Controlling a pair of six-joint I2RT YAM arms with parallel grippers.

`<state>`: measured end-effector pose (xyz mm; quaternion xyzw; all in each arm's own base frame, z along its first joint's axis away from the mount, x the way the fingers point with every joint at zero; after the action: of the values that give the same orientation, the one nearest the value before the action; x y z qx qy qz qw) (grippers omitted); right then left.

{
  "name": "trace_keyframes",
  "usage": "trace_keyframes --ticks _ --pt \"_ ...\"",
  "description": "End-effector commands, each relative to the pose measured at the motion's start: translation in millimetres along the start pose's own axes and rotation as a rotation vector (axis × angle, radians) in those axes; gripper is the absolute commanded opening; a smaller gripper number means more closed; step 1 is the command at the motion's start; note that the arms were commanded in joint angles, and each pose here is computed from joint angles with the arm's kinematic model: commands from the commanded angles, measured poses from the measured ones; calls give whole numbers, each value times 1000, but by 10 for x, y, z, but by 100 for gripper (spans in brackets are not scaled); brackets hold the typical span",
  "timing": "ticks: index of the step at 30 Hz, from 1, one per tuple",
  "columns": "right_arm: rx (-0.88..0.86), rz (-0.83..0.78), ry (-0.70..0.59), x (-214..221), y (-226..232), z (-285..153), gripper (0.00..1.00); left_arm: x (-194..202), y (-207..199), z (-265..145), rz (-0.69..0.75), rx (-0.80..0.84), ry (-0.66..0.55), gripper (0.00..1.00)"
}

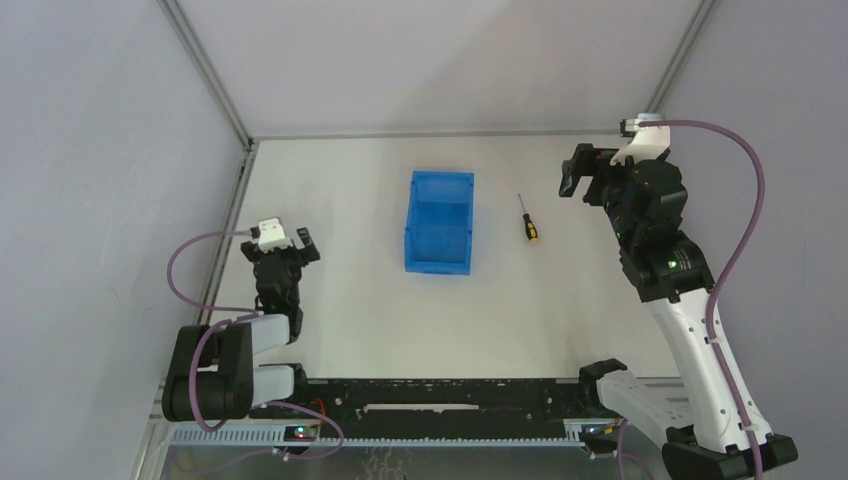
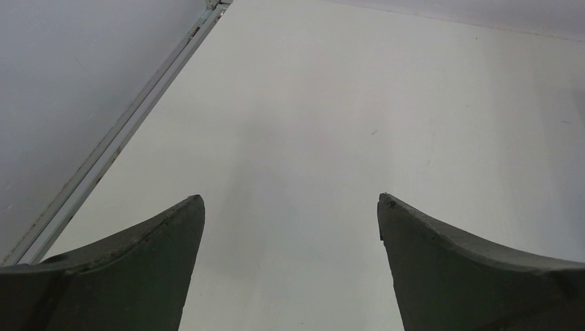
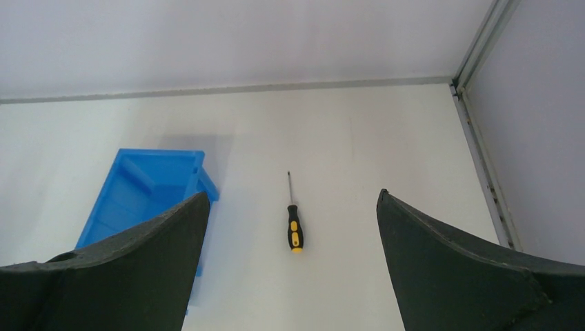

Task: Put the screwdriver in the bin
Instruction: Pick up the screwdriver from the center of the board.

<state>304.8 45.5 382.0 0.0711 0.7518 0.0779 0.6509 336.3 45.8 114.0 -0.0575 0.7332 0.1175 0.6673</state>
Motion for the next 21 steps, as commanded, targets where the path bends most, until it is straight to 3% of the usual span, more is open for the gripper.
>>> trace_keyframes --ticks 1,21 --pt "16 -7 40 40 -29 -1 100 -206 51 64 5 -24 -63 100" --pt "46 2 306 842 -85 929 100 -212 48 66 4 -23 -64 100"
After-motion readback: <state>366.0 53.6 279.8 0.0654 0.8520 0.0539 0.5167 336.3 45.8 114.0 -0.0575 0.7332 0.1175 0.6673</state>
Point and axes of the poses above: each gripper's point midway between its finger pads, its own z axis out along the fingers, its own y axis along the line the jaws close on, x = y × z, the point moved 1 cm from there along -z, back along the fingers, and after that the axes turned 7 degrees about z, right-handed, at the moved point
